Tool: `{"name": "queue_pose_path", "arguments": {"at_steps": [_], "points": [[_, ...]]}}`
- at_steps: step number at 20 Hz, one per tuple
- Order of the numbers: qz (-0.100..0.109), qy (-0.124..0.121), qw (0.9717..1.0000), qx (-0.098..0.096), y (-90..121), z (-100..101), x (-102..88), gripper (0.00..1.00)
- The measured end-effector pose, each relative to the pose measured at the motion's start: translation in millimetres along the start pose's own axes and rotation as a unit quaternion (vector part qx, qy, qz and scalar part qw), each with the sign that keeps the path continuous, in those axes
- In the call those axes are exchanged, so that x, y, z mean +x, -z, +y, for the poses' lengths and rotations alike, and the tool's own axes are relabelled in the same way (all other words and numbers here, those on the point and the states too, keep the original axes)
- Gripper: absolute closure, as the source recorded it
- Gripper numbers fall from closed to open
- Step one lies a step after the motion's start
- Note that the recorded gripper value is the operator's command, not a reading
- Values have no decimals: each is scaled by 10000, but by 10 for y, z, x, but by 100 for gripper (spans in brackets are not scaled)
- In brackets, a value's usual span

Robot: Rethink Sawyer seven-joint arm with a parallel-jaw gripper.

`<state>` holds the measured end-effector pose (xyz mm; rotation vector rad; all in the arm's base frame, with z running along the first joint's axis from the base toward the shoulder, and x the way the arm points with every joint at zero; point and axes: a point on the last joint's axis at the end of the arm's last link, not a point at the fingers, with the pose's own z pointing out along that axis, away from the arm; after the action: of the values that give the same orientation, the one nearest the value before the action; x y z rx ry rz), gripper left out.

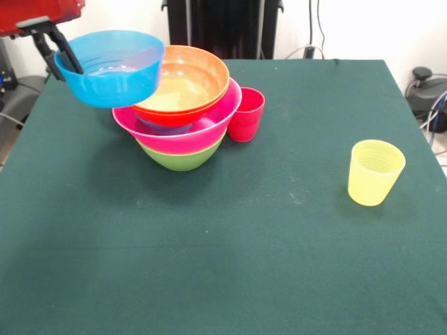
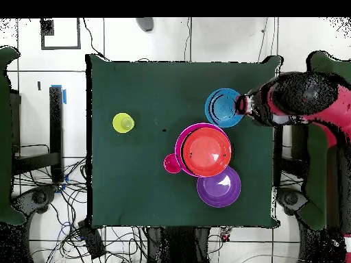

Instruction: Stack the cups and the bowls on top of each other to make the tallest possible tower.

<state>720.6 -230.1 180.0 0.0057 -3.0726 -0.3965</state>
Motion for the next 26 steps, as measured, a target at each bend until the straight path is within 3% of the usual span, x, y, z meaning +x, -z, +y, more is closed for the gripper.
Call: {"name": "queue_pose_path", "arguments": {"at_steps": [9,21,26], "points": [[226,74,9996,-182,-177,203,104,100],[525,295,9978,-268,-413,551,201,100],[546,312,9977,-269,-430,579,206,100]]}}
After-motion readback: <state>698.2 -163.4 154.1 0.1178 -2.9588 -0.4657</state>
